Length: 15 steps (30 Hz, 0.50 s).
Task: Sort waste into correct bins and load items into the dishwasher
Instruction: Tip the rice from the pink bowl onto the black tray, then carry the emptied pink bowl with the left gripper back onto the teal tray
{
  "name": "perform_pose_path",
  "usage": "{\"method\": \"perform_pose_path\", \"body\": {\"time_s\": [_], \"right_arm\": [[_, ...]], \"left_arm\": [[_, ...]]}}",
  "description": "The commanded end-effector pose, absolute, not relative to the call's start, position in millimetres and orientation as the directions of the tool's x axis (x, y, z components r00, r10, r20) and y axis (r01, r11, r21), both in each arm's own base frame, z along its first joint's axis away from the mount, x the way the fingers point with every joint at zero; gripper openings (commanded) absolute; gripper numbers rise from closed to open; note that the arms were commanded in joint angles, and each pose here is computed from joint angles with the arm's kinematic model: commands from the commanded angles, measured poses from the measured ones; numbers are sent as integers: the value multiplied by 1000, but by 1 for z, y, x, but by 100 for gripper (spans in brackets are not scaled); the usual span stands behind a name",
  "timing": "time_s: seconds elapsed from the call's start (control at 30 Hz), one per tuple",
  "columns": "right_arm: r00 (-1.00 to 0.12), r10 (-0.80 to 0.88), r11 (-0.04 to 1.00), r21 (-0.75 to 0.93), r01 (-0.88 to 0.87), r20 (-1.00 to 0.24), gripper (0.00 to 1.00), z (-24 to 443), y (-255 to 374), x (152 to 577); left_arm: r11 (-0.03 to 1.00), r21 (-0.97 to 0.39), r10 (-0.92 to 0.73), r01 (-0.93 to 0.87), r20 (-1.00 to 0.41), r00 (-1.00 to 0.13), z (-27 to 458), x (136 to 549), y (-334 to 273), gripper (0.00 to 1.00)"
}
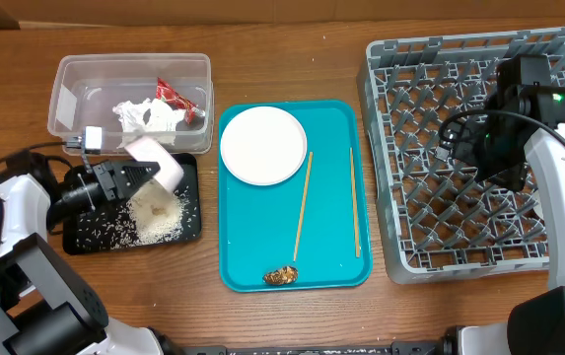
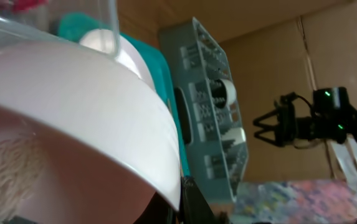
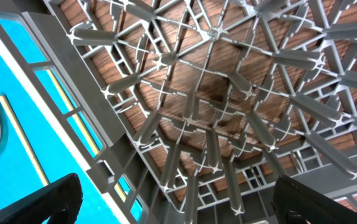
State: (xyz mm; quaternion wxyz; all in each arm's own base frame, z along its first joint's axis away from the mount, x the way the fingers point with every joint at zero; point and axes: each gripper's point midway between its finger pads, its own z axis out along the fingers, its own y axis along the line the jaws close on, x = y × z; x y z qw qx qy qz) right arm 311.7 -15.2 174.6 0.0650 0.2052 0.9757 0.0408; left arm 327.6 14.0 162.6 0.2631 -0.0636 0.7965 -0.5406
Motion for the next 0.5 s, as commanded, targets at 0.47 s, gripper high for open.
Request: {"method": "perform_pose_path", "body": {"time_s": [0.47], "right_arm": [[-908, 403, 913, 107, 392, -110, 100, 174, -15, 312]], "left_arm": [[376, -868, -358, 325, -460, -813, 183, 316, 2, 4]]}}
